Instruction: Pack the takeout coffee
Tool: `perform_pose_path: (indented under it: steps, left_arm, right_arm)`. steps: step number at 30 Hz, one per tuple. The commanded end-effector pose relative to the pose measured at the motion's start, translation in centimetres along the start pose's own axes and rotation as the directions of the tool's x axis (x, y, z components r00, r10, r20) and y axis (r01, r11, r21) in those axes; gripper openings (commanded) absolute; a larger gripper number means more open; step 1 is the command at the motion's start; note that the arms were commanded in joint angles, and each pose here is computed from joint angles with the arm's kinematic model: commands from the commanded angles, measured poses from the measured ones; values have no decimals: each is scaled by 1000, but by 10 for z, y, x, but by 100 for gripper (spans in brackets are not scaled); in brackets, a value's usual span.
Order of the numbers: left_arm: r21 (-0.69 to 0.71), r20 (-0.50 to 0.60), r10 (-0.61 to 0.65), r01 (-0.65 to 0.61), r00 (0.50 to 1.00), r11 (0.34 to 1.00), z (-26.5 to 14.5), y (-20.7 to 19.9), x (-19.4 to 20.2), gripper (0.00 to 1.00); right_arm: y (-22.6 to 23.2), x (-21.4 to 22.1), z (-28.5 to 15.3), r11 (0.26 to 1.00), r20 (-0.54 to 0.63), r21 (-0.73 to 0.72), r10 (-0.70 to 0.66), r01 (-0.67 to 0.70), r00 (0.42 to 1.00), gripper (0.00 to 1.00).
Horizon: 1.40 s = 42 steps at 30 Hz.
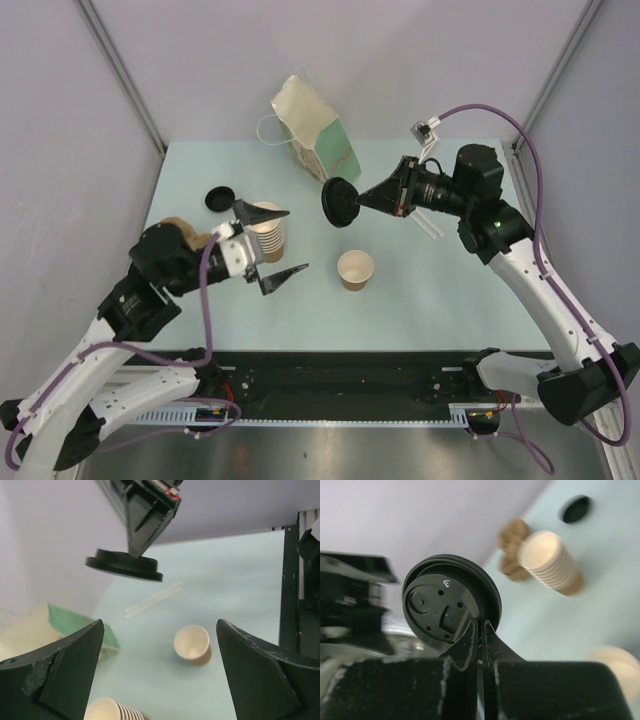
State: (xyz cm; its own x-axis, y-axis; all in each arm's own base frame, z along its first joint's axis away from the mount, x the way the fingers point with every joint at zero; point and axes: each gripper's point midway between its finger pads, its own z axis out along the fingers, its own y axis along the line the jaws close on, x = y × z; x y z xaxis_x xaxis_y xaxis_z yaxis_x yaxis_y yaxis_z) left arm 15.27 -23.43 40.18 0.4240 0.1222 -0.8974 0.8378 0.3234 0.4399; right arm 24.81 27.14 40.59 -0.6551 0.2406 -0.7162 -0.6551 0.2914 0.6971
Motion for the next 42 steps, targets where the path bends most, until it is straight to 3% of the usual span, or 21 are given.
perform_pose_path:
  steps: [1,5,10,13,16,19,20,23,26,27,31,33,34,36,42]
  left_arm:
    - [-65,-356,-280,276,891,959,5,-4,62,99]
    - [-61,-443,-335,345,832,937,24,-4,76,99]
    - [26,-391,-329,367,860,930,44,-12,77,100]
    - [28,-364,-392,431,844,902,55,-10,85,99]
    - [-2,-318,-529,557,787,830,63,0,98,91]
    - [-60,-323,-635,654,702,754,71,2,114,70]
    - [-77,-331,-672,690,663,719,74,0,117,58]
    - [-77,-396,-735,777,551,625,82,-13,130,36]
    - [-54,-410,-775,835,481,547,89,-24,135,23]
    - [-44,-410,-781,846,470,532,92,-25,135,22]
    - [-31,-476,-814,919,333,394,102,-41,151,13]
    - [-16,-488,-819,936,301,353,106,-43,154,10]
    - [-21,-500,-826,949,261,313,109,-45,158,9]
    - [3,-499,-830,958,251,288,111,-43,154,9]
    - [-58,-477,-865,977,154,206,108,-31,174,9]
  right_arm:
    - [-89,39,-20,909,-218,308,-218,280,951,0]
    - [-147,62,-30,810,-407,398,-265,431,874,0]
    - [-185,78,-34,740,-519,451,-238,499,821,0]
    - [-193,85,-34,734,-546,460,-210,500,811,0]
    - [-196,91,-28,751,-544,461,-182,473,819,0]
    - [-198,94,-25,765,-540,464,-156,448,827,0]
    - [-201,97,-25,765,-545,471,-141,441,827,0]
    - [-203,105,-25,767,-562,476,-112,430,820,0]
    - [-204,119,-22,764,-594,477,-85,435,800,0]
    - [-205,122,-20,761,-600,477,-82,438,796,0]
    - [-203,121,-15,751,-595,482,-98,452,798,0]
    - [-204,123,-14,757,-597,478,-92,446,797,0]
    - [-205,125,-14,758,-601,480,-83,442,795,0]
    - [-205,127,-13,761,-605,476,-80,440,793,0]
    - [-207,131,-7,776,-607,467,-67,424,792,0]
